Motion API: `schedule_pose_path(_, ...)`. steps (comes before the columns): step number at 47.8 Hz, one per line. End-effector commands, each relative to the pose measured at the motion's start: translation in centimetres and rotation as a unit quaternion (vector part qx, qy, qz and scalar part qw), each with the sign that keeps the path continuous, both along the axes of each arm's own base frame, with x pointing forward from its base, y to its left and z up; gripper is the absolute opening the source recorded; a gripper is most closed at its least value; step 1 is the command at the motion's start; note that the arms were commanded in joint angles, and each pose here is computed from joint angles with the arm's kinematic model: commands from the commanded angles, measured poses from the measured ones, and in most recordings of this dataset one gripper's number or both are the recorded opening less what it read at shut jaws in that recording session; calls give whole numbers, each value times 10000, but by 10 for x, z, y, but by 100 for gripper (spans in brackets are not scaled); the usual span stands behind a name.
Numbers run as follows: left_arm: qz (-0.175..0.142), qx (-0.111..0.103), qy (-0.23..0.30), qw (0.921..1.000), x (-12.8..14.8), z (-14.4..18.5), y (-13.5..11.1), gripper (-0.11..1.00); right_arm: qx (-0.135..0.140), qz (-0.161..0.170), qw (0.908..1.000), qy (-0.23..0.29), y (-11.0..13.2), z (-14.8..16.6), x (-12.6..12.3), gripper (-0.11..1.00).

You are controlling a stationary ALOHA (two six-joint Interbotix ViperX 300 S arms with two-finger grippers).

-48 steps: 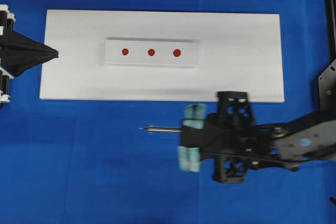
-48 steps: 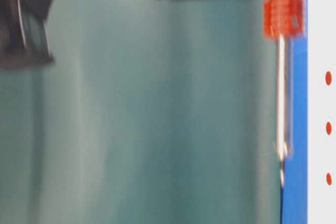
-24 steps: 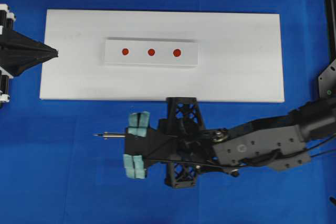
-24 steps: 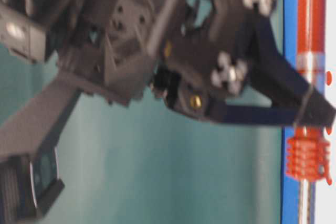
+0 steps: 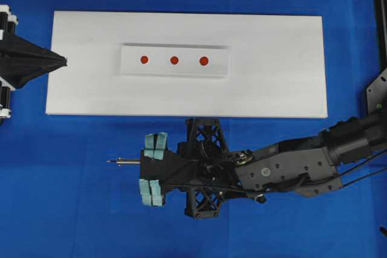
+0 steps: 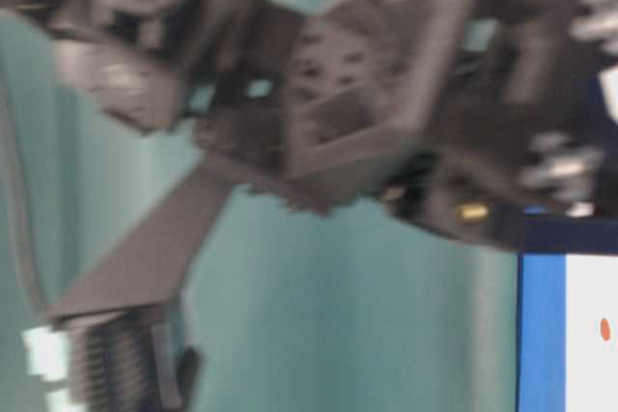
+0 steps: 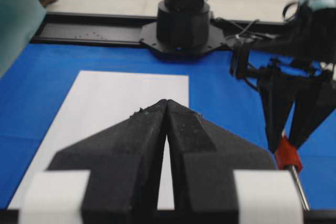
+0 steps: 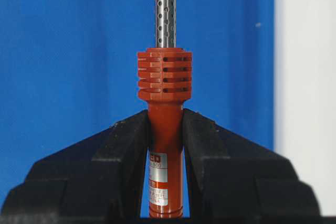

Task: Touch the tip of the soldering iron to the mark.
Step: 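Lower the iron onto the blue table below the board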

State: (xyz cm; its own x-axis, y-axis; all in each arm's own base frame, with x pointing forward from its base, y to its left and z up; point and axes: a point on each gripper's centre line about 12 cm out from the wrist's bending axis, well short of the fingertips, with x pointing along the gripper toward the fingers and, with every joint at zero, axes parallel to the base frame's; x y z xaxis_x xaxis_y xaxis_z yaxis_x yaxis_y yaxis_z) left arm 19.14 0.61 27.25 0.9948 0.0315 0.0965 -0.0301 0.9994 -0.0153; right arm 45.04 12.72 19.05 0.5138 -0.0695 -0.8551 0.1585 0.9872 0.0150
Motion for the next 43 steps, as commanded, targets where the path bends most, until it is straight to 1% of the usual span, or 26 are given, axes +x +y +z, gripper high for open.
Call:
schedule_pose_path(1,-2,9,-61,10000,1,4,0,0,198,-7,9994,-275,-2,4,2,6)
schedule_pose_path(9,-8,2,-61,10000,1,4,0,0,481,-65,9980,-411,-3,-26,6,6)
schedule_pose_path(14,-10,9,-61,10000,1,4,0,0,572,-73,9975,-413,-1,-42,9,6)
schedule_pose_path(26,-8,2,-54,10000,1,4,0,0,596,-47,9979,-260,3,-68,12,6)
schedule_pose_path(34,-2,9,-53,10000,1,4,0,0,622,99,9975,-308,11,-73,12,6)
schedule_pose_path(43,-7,9,-53,10000,1,4,0,0,677,169,9968,-395,13,-76,13,6)
